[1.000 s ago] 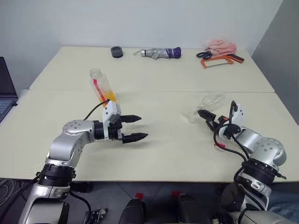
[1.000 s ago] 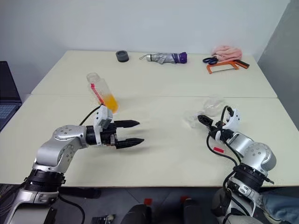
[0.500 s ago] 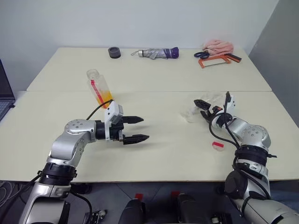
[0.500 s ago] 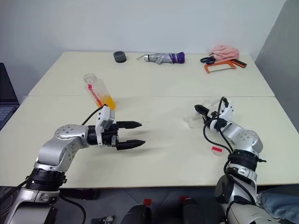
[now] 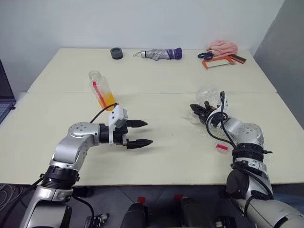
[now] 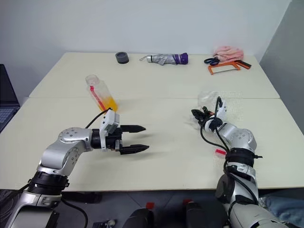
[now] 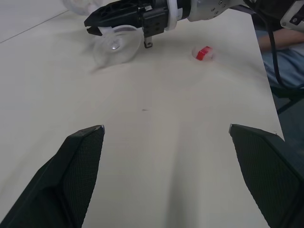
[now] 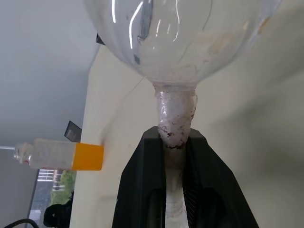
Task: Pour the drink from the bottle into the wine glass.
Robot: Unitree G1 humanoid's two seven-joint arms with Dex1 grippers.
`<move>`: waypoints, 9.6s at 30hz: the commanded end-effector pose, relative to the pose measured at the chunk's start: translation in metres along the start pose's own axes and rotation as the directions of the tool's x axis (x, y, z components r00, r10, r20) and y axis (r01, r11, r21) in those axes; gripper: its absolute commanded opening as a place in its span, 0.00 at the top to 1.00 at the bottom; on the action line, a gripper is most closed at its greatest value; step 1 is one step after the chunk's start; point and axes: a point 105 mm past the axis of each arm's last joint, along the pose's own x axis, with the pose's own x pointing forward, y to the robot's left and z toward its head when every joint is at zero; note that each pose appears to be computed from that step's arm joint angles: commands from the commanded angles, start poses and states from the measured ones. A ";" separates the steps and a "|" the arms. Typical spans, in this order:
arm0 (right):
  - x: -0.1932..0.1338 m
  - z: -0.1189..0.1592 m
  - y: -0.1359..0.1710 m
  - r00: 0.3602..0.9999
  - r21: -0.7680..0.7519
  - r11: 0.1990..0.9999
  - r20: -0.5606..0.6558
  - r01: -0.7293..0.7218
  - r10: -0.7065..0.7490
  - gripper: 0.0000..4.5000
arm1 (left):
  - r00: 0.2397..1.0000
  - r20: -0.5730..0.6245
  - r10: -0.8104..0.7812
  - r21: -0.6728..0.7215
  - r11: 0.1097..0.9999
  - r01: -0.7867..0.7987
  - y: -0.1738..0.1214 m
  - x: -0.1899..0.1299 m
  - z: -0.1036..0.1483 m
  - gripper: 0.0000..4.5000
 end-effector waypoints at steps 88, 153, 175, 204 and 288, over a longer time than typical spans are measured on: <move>0.066 -0.108 0.044 0.944 -0.908 0.311 -0.204 -0.282 0.260 0.00 | 0.850 0.254 0.462 0.181 0.840 -0.511 0.018 -0.074 0.089 0.00; -0.085 -0.105 0.145 0.807 -0.872 0.044 -0.430 -0.487 0.405 0.00 | 0.496 0.186 0.848 -0.059 0.514 -0.856 0.152 -0.101 0.028 0.00; -0.089 -0.086 0.156 0.835 -0.915 0.083 -0.320 -0.395 0.447 0.00 | 0.648 0.328 0.687 0.278 0.585 -0.762 0.130 -0.053 0.087 0.63; -0.068 -0.058 0.153 0.901 -0.963 0.235 -0.017 -0.131 0.434 0.00 | 0.778 0.395 0.488 0.856 0.112 -0.505 0.114 -0.009 0.158 0.63; -0.065 -0.082 0.139 0.902 -0.955 0.281 0.033 -0.099 0.431 0.00 | 0.778 0.419 0.469 0.907 -0.256 -0.334 0.118 -0.003 0.181 0.63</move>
